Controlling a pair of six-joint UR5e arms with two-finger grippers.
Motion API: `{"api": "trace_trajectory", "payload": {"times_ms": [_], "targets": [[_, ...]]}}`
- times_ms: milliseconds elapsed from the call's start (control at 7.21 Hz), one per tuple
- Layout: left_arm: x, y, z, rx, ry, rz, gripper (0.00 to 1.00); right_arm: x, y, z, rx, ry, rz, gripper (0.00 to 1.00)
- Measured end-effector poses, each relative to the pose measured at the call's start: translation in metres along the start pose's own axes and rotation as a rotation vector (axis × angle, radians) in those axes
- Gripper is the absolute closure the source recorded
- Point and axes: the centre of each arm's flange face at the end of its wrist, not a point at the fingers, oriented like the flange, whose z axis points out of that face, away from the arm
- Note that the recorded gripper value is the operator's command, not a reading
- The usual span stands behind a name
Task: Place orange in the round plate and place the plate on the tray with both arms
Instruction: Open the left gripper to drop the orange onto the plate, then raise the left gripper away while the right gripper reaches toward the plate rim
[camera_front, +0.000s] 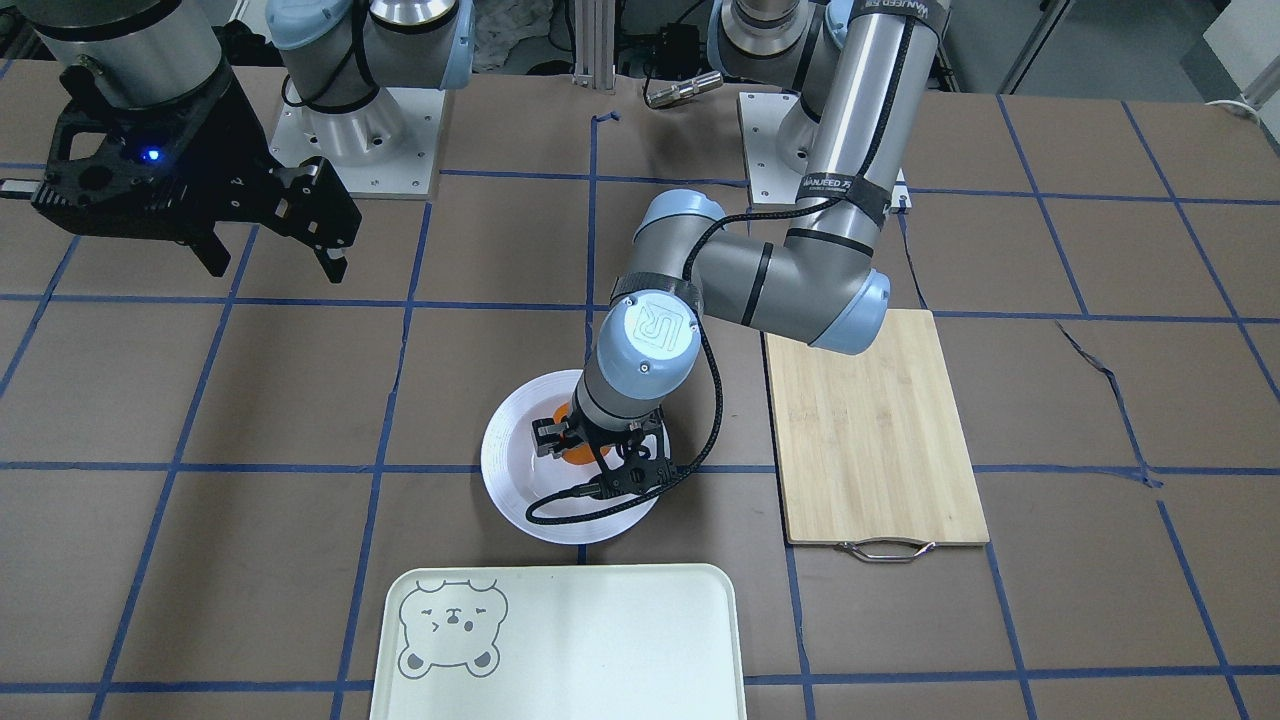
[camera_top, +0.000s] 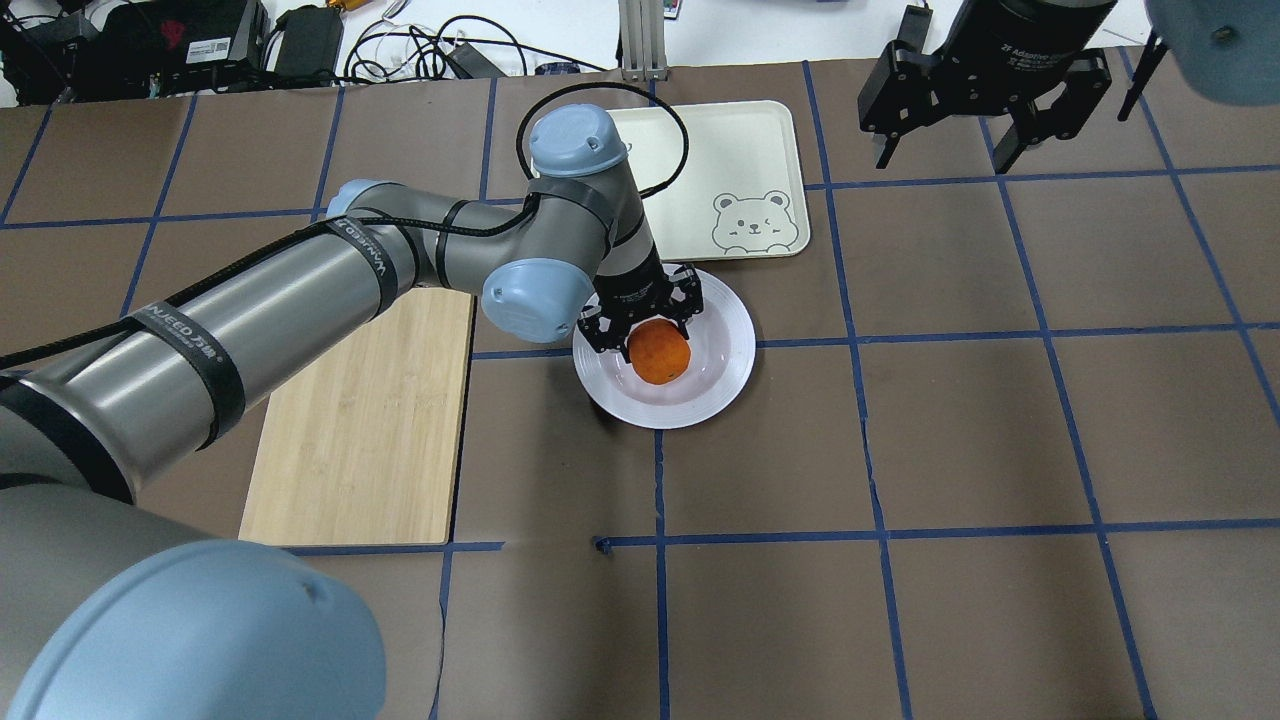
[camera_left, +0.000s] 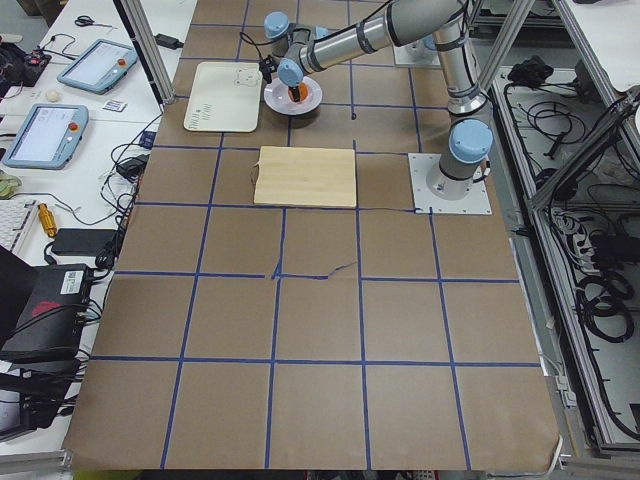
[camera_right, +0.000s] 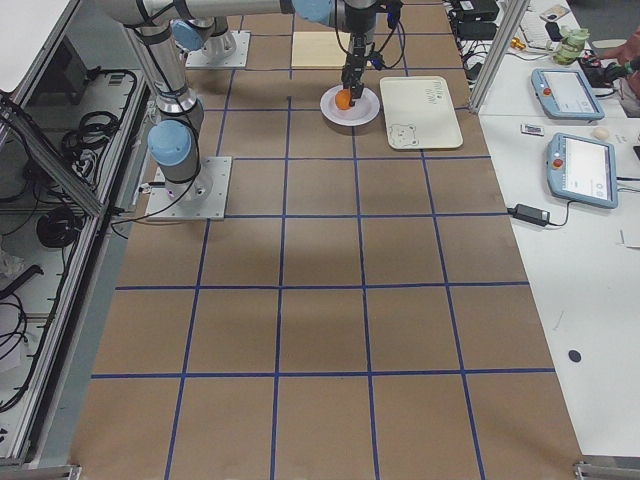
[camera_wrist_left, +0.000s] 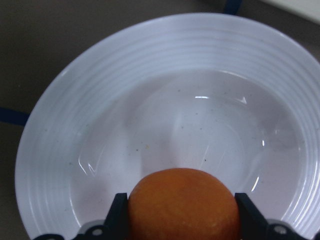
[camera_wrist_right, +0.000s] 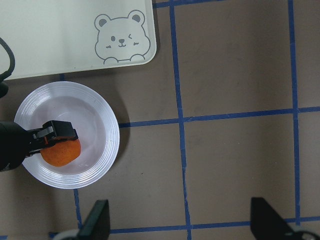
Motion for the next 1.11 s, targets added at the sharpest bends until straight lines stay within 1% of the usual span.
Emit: {"api": "trace_trajectory", "payload": {"times_ms": [277,555,693,832,971,1109], "targets": [[0.001,-0.002,-0.018,0.030,0.022,0.016,0.00,0.000,-0.001,0.000,0.007,-0.006,0.000,0.00],[-0.015,-0.017,-0.060,0.063,0.040,0.058,0.00,0.000,-0.006,0.001,0.024,-0.022,0.006,0.00],[-0.027,-0.019,-0.096,0.064,0.028,0.091,0.00,-0.002,-0.008,0.003,0.023,-0.059,0.012,0.00],[-0.042,-0.013,-0.140,0.057,-0.012,0.131,0.00,-0.004,-0.010,0.004,0.019,-0.121,0.020,0.00],[-0.058,0.001,-0.188,0.057,-0.061,0.171,0.00,-0.001,-0.015,0.011,0.014,-0.204,0.037,0.00],[-0.072,0.020,-0.236,0.081,-0.098,0.230,0.00,0.007,-0.022,0.030,0.015,-0.289,0.063,0.00]]}}
